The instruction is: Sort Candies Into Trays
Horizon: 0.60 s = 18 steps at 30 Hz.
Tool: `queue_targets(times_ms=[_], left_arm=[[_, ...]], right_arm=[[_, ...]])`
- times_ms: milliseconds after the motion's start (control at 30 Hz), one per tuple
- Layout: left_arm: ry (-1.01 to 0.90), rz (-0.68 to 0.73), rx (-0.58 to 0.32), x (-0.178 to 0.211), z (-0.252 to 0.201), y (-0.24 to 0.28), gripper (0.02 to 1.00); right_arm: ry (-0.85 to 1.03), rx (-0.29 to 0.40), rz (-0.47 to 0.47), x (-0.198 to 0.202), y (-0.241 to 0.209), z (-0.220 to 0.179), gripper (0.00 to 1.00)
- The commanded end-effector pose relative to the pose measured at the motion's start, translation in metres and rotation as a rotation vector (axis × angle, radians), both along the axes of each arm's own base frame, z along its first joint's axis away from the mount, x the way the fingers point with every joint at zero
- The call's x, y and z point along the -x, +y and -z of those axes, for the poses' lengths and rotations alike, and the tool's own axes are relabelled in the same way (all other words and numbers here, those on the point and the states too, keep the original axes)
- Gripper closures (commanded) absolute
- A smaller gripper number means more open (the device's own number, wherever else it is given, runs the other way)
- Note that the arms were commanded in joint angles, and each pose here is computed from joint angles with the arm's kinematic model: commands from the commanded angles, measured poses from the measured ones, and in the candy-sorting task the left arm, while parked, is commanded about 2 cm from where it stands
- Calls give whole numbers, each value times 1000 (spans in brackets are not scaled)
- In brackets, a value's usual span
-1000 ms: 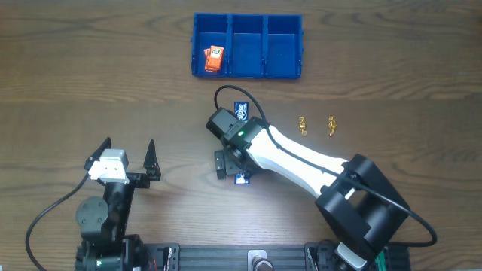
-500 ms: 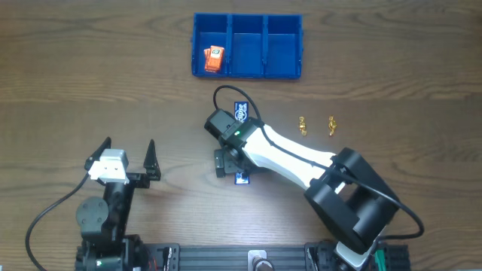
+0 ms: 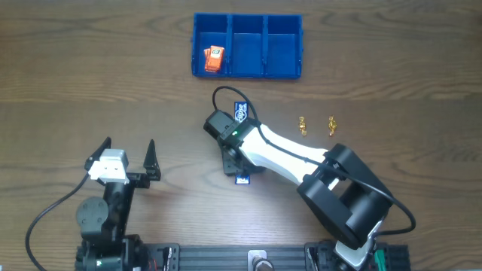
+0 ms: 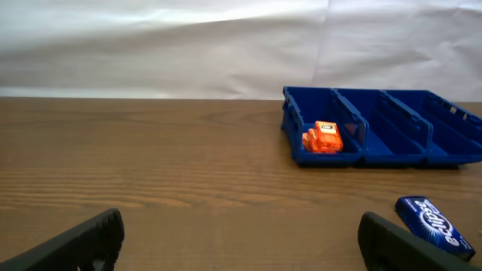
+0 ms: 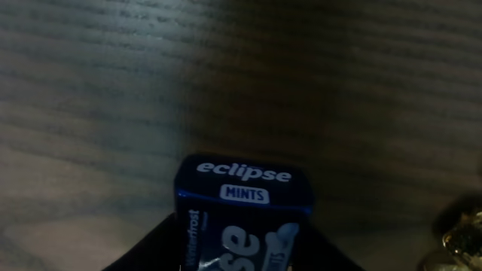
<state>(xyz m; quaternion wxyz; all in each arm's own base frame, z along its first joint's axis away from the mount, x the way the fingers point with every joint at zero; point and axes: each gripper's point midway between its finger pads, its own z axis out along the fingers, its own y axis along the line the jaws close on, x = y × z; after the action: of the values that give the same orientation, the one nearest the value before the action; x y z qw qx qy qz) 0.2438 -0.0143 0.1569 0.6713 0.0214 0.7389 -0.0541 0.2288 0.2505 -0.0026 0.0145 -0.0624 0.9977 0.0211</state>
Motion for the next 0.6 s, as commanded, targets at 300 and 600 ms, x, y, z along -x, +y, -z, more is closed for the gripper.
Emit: queue_targets(times_ms=[300,600], left_arm=[[44,7,-10,1,16,0,23],[44,7,-10,1,16,0,20]], right_arm=[[-217,-88,-4,-20,7,-86,790],[-475,-74,14,-109,-13,-222,790]])
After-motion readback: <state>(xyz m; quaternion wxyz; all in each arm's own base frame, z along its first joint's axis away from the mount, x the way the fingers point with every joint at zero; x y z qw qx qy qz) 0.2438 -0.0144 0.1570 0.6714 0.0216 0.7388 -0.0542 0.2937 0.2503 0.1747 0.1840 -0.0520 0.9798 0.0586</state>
